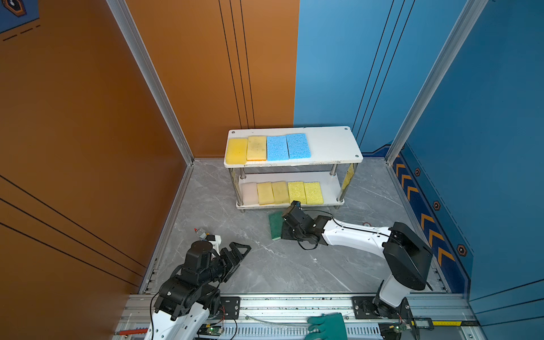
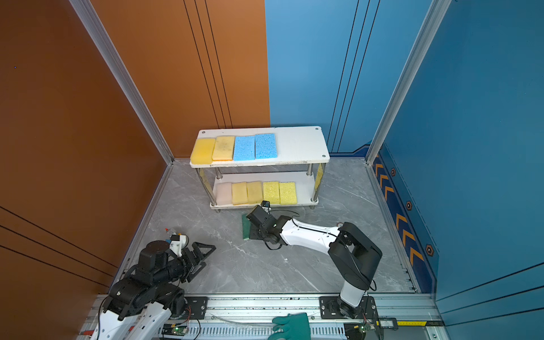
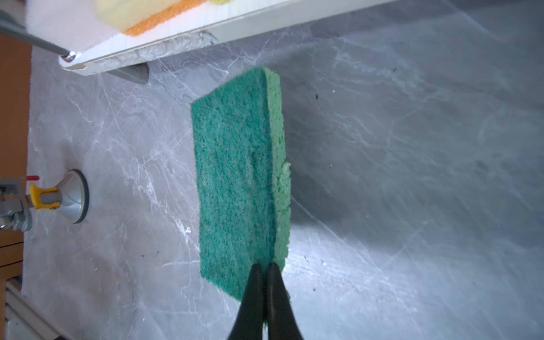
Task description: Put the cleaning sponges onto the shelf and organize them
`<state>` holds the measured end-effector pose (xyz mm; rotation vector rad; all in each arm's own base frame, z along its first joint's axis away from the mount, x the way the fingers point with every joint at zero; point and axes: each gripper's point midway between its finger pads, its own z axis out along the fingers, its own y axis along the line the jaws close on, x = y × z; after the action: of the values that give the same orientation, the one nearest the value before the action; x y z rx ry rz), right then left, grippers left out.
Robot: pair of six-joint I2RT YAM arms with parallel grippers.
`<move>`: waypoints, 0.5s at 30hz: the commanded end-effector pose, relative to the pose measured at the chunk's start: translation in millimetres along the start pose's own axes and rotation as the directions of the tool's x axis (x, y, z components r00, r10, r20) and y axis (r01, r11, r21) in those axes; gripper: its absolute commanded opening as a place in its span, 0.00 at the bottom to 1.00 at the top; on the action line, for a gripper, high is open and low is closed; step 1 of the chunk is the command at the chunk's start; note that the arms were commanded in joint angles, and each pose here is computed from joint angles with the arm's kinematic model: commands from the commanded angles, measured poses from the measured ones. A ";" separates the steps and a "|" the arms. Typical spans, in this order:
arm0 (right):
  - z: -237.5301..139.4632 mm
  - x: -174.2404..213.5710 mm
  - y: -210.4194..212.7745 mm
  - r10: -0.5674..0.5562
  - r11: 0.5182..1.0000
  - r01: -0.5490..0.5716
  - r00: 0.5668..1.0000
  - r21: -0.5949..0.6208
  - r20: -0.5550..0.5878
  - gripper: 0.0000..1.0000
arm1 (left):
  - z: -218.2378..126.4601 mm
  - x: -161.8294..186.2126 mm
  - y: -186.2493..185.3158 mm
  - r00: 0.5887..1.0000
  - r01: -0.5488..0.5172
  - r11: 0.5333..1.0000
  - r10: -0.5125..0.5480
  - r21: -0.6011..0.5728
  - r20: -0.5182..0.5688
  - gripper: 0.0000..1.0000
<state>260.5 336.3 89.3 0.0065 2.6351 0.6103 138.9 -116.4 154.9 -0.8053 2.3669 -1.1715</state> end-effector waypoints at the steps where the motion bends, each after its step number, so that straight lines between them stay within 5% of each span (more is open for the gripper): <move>1: -17.9 16.5 -13.8 0.020 1.000 -0.019 0.999 0.008 -0.038 0.00 | -2.8 -1.0 -16.0 0.999 -0.040 0.998 0.040 0.053 -0.007 0.94; 10: -74.9 28.0 -31.1 0.034 0.997 -0.035 0.999 -0.063 -0.021 0.00 | 1.7 -1.1 -34.4 0.995 -0.085 0.992 0.090 0.093 -0.047 0.95; 15: -117.6 20.0 -33.8 0.047 0.987 -0.046 0.999 -0.154 0.002 0.00 | 6.6 -3.3 -72.1 0.991 -0.086 0.967 0.108 0.240 -0.079 0.95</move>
<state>207.3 274.5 154.1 0.0250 2.5616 0.8017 157.4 -137.9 175.0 -0.6867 2.3551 -1.2941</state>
